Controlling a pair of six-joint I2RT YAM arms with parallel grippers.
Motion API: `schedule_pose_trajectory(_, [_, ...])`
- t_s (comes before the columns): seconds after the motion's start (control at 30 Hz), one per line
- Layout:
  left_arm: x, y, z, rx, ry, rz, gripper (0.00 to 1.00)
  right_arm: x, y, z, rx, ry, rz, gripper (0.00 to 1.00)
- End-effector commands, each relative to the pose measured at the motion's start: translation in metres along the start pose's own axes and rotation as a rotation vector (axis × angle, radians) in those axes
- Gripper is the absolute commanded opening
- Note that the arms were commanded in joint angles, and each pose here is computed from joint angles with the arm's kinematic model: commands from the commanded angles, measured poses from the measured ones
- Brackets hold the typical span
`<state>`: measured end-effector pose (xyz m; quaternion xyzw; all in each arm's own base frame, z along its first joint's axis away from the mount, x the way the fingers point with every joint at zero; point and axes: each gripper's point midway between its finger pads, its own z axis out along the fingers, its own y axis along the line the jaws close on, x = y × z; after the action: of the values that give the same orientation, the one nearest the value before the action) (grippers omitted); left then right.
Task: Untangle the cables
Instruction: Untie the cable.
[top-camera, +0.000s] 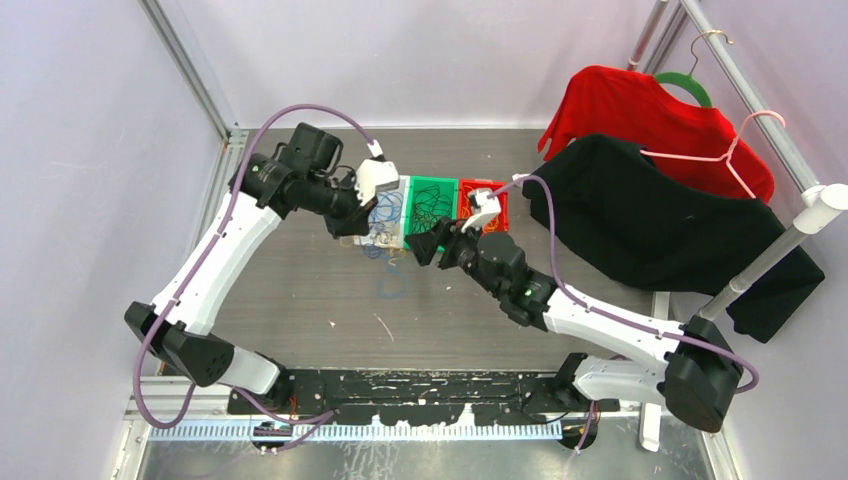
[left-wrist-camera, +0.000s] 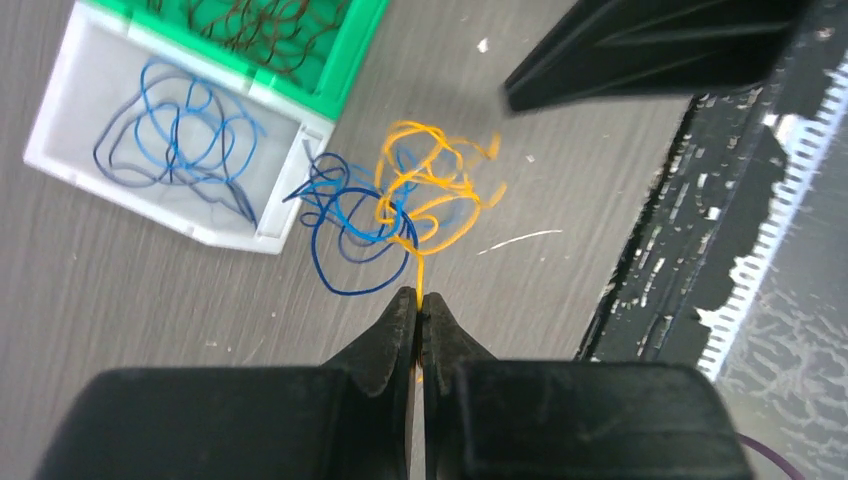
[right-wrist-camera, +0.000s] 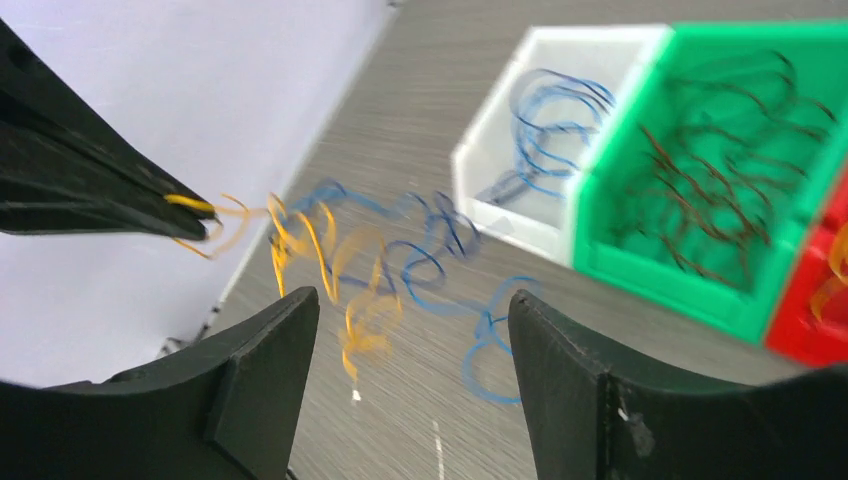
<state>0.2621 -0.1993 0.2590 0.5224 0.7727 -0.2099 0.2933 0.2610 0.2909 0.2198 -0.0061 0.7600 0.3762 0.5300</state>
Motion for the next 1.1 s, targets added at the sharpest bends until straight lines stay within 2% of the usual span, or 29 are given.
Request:
schedule_pose_trajectory(0.0, [-0.008, -0.036, -0.027, 0.047, 0.055, 0.028, 0.04, -0.052, 0.075, -0.002, -0.28, -0.107, -0.079, 0.75])
schedule_pose_trajectory(0.13, [-0.023, -0.051, -0.04, 0.05, 0.047, 0.057, 0.04, -0.066, 0.105, -0.01, -0.409, -0.141, -0.095, 0.74])
schedule_pose_trajectory(0.27, [-0.028, -0.057, -0.046, 0.05, 0.041, 0.089, 0.04, -0.061, 0.124, -0.02, -0.508, -0.11, -0.101, 0.71])
schedule_pose_trajectory(0.63, [-0.037, -0.063, -0.058, 0.051, 0.044, 0.17, 0.03, -0.042, 0.143, -0.027, -0.606, -0.032, -0.128, 0.67])
schedule_pose_trajectory(0.8, [-0.047, -0.074, -0.072, 0.088, 0.006, 0.2, 0.03, -0.039, 0.135, -0.003, -0.518, -0.026, -0.163, 0.6])
schedule_pose_trajectory(1.07, [-0.062, -0.099, -0.096, 0.177, -0.067, 0.235, 0.01, -0.038, 0.108, 0.027, -0.384, -0.124, -0.137, 0.62])
